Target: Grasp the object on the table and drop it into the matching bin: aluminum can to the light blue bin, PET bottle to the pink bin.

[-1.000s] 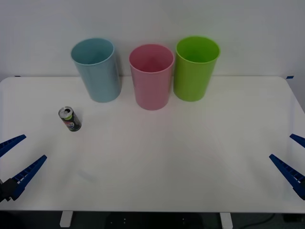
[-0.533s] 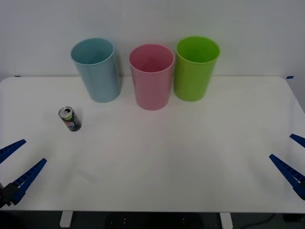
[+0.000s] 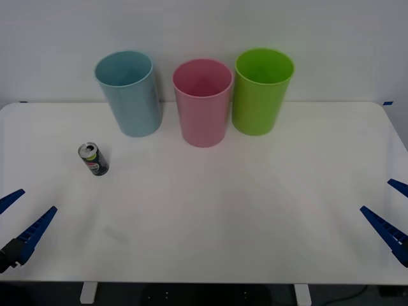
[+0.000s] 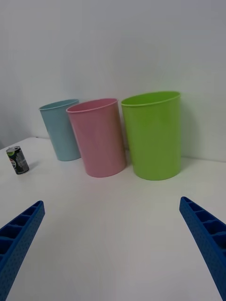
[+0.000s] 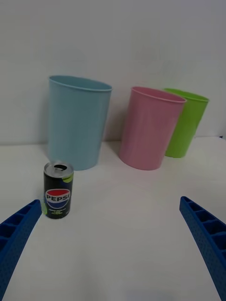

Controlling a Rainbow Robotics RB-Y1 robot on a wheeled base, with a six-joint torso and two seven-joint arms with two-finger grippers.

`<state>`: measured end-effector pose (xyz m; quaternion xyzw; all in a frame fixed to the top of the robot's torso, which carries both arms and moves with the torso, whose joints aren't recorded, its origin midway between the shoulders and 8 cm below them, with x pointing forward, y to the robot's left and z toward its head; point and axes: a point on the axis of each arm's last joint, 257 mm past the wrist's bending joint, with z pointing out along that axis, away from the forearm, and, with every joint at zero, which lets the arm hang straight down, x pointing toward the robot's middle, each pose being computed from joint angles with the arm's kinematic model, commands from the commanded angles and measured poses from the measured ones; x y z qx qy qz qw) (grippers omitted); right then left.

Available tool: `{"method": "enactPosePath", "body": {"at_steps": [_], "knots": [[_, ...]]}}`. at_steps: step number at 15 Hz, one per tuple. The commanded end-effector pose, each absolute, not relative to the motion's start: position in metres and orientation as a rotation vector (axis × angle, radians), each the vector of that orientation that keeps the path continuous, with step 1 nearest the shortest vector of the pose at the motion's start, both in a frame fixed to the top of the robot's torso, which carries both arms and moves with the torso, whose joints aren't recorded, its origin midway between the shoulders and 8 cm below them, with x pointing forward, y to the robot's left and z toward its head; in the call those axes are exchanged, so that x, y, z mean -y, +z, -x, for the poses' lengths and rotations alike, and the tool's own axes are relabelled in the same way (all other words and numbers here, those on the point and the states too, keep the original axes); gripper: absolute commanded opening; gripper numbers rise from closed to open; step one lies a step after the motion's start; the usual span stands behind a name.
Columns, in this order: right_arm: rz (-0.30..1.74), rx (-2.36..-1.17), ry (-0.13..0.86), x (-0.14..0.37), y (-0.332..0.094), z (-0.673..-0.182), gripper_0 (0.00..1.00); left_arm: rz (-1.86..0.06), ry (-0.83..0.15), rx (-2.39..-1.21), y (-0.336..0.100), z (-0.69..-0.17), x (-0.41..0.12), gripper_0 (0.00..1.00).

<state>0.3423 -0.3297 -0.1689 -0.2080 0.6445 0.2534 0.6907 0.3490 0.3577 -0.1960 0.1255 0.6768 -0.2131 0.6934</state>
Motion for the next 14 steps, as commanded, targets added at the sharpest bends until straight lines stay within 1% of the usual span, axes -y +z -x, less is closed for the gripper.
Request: {"method": "enactPosePath", "body": {"at_steps": [1,3,8,14], "knots": [[0.465,-1.441,0.567,0.33,-0.169,-0.342,1.0,-0.266,-0.402,-1.562,-0.21,-0.359,-0.369,1.0],[0.465,-1.441,0.567,0.33,-0.169,-0.342,1.0,-0.26,-0.36,-1.59,-0.219,-0.367,-0.372,1.0],[0.465,-1.441,0.567,0.33,-0.169,-0.342,1.0,-0.206,-0.37,-1.612,-0.244,-0.392,-0.376,1.0],[0.465,-1.441,0.567,0.33,-0.169,-0.342,1.0,-0.212,-0.3,-1.625,-0.274,-0.425,-0.388,1.0]]}}
